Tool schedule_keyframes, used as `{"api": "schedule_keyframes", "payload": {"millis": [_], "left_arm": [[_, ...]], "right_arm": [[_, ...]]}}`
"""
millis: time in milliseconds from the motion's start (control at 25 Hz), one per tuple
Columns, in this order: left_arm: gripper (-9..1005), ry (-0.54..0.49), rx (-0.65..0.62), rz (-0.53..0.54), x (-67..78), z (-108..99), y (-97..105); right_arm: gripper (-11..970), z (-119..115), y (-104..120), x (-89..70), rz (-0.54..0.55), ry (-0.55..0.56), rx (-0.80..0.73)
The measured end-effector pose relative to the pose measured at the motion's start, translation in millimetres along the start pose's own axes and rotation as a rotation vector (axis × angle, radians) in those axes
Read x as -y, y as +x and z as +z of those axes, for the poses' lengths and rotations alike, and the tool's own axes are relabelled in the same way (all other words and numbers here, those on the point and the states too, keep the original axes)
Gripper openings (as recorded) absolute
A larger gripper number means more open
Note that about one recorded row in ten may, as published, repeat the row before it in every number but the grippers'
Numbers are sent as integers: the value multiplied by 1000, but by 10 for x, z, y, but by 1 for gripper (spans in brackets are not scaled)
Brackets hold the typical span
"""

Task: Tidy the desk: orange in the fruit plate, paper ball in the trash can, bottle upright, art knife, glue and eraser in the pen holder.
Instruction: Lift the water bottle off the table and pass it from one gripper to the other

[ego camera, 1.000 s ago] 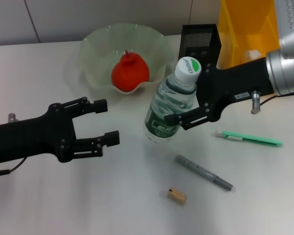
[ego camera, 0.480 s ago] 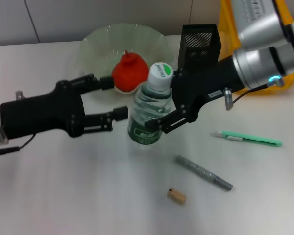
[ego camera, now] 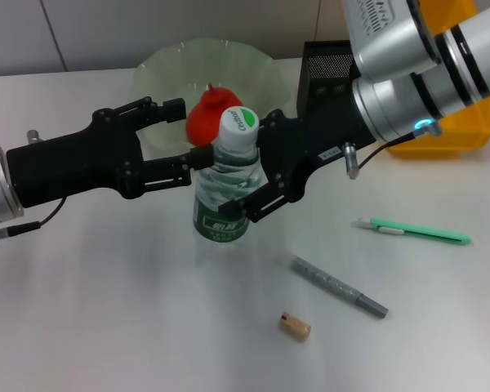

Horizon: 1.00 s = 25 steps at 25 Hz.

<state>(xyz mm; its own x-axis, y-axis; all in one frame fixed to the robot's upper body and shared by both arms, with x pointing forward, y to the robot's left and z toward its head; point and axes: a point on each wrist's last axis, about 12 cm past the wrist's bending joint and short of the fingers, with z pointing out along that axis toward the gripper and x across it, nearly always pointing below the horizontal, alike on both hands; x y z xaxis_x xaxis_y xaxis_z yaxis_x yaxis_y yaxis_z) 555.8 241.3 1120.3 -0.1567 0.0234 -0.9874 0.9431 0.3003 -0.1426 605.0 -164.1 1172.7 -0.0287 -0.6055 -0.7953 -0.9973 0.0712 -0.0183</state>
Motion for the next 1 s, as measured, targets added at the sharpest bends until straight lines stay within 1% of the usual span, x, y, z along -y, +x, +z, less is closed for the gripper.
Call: {"api": "schedule_keyframes", "payload": {"millis": [200,360,560,1000], "left_arm": [[858,10,0,0,7,26,-5],[858,37,-9,5,28,82,-9],[858,59,-10,14,51,141,-12],[858,62,-6,18,50,170,-24]], "right_arm": [[792,29,-24,16,-3,-1,0],[792,59,-34,24,0,-4,1],[792,138,-27,34,11,-18,-1],[794,229,-50,29,-4,-22,-23]]}}
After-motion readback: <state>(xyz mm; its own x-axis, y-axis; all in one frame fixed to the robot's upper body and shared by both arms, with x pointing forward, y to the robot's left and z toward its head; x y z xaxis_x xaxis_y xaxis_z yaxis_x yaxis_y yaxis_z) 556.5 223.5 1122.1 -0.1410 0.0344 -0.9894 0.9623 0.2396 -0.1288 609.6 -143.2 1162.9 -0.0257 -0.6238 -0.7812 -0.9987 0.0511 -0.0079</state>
